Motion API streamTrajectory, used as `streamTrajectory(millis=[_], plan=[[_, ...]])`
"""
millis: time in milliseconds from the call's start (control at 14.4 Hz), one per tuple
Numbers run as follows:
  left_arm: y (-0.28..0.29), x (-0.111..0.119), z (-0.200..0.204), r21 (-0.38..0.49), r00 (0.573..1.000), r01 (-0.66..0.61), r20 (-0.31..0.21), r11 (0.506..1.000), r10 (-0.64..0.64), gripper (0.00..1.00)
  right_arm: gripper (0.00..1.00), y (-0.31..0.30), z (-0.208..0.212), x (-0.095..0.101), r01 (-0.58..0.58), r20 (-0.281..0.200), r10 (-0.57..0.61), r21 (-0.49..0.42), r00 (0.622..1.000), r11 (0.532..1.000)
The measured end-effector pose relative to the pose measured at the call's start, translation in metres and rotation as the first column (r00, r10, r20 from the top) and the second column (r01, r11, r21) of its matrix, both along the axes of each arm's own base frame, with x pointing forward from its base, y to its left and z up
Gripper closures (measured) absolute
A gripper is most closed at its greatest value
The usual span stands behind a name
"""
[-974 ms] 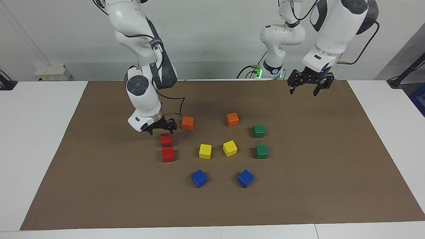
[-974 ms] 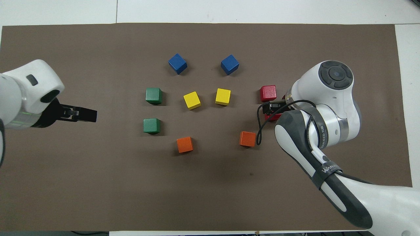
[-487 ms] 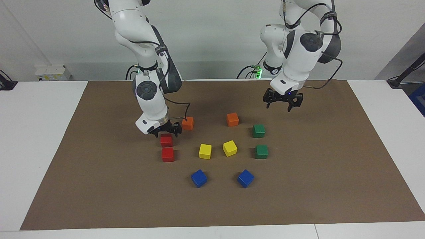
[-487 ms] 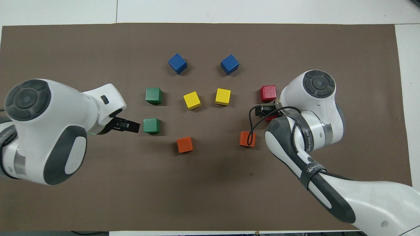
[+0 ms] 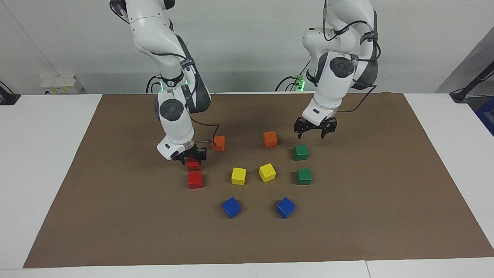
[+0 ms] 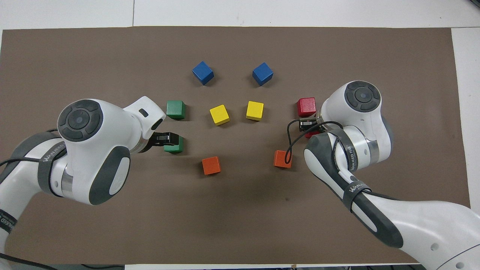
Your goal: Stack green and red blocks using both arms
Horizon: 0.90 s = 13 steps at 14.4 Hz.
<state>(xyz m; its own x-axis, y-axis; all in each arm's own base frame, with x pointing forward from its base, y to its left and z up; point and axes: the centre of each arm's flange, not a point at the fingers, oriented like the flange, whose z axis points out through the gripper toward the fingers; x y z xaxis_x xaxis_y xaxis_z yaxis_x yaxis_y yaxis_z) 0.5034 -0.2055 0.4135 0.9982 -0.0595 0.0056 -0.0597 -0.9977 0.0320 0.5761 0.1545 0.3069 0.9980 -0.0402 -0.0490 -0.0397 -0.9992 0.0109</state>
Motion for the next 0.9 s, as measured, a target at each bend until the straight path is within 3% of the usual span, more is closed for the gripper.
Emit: streamTrajectory(millis=[278, 487, 695, 904], plan=[[0.0, 0.002, -0.014, -0.003, 1.0, -0.01, 0.007, 1.0, 0.01, 0.0, 0.45, -0.01, 0.038, 0.01, 0.018, -0.041, -0.019, -0.02, 0.999, 1.0], [-0.001, 0.006, -0.03, -0.003, 1.0, -0.012, 0.004, 1.0, 0.012, 0.0, 0.45, -0.061, 0.076, 0.031, -0.011, -0.014, 0.011, -0.015, 1.0, 1.0], [-0.002, 0.01, -0.042, -0.007, 0.999, -0.038, 0.008, 0.999, 0.038, 0.0, 0.45, -0.156, 0.076, 0.043, -0.041, 0.013, 0.041, -0.004, 0.999, 0.999], [-0.009, 0.01, -0.051, -0.01, 0.997, -0.08, 0.009, 0.997, 0.08, 0.0, 0.45, -0.186, 0.066, 0.046, -0.045, 0.026, 0.045, 0.0, 0.999, 0.999]])
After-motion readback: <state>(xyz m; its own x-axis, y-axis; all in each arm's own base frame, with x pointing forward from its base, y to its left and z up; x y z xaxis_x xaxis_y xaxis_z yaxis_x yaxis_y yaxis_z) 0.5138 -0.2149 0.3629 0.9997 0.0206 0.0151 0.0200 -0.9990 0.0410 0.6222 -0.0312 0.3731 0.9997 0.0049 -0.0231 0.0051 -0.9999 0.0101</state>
